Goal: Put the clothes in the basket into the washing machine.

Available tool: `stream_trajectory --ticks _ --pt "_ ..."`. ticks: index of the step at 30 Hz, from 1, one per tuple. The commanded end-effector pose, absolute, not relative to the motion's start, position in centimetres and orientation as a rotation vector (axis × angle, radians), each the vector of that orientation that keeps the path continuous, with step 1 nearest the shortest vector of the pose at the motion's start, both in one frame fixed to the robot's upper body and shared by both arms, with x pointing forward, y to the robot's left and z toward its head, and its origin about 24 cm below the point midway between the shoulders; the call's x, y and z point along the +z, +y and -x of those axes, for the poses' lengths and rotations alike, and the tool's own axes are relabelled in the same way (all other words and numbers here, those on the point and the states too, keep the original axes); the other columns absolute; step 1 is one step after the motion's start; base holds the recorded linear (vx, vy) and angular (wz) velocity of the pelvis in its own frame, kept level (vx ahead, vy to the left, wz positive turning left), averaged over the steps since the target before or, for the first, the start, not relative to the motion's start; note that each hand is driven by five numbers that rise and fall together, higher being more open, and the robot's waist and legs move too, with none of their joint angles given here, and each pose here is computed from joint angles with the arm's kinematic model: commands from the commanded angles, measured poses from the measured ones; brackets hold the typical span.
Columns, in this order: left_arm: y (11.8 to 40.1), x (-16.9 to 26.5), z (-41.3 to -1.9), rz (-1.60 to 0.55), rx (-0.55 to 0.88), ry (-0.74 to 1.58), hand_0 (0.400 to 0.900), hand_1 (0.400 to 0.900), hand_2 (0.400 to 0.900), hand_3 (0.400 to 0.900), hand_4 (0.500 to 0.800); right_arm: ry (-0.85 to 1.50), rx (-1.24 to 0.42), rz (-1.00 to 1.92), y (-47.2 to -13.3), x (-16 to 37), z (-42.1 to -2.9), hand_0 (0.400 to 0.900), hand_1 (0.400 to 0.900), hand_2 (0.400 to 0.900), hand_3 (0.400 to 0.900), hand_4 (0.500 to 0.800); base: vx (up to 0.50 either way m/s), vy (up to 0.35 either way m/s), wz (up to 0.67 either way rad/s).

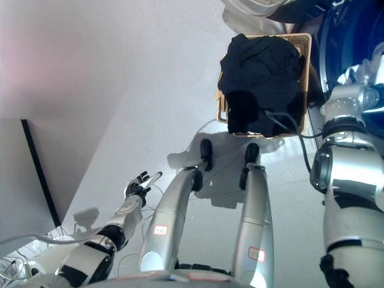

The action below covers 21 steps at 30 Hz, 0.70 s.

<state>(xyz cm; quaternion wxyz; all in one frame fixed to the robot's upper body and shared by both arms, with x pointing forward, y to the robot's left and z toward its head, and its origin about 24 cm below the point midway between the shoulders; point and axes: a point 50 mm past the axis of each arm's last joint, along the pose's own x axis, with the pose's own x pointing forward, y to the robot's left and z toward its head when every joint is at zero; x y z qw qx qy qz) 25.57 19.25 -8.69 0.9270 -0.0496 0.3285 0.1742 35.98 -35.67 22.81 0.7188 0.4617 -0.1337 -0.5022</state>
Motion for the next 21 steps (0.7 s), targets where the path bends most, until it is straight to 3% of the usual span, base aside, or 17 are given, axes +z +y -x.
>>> stream_trajectory --ticks 1,7,12,14,21 --pt "20.4 -11.3 -21.7 0.055 0.441 0.791 0.900 0.900 0.900 0.900 0.800 -0.553 -1.098 -0.905 -37.6 27.0 -34.1 0.900 0.900 0.900 0.900 0.800 0.000 0.000 0.00" --pt "20.6 -11.3 -21.7 0.072 0.467 0.795 0.900 0.900 0.900 0.900 0.800 -0.578 -0.999 -0.862 -35.3 26.0 -35.3 0.900 0.900 0.900 0.900 0.800 -0.012 0.004 0.00" --pt "21.0 -11.5 -21.4 0.101 0.505 0.811 0.900 0.900 0.900 0.900 0.800 -0.522 -0.852 -0.779 -31.1 21.7 -36.6 0.900 0.900 0.900 0.900 0.800 -0.035 0.028 -0.07" --pt "21.2 -11.8 -21.0 0.117 0.529 0.834 0.900 0.900 0.900 0.900 0.800 -0.427 -0.763 -0.684 -28.0 17.2 -36.5 0.900 0.900 0.900 0.900 0.800 -0.014 0.033 -0.13" --pt "21.2 -12.7 -19.6 0.136 0.538 0.888 0.900 0.900 0.900 0.900 0.800 -0.074 -0.712 -0.481 -24.5 5.1 -32.4 0.900 0.900 0.900 0.900 0.800 0.029 0.054 -0.08"
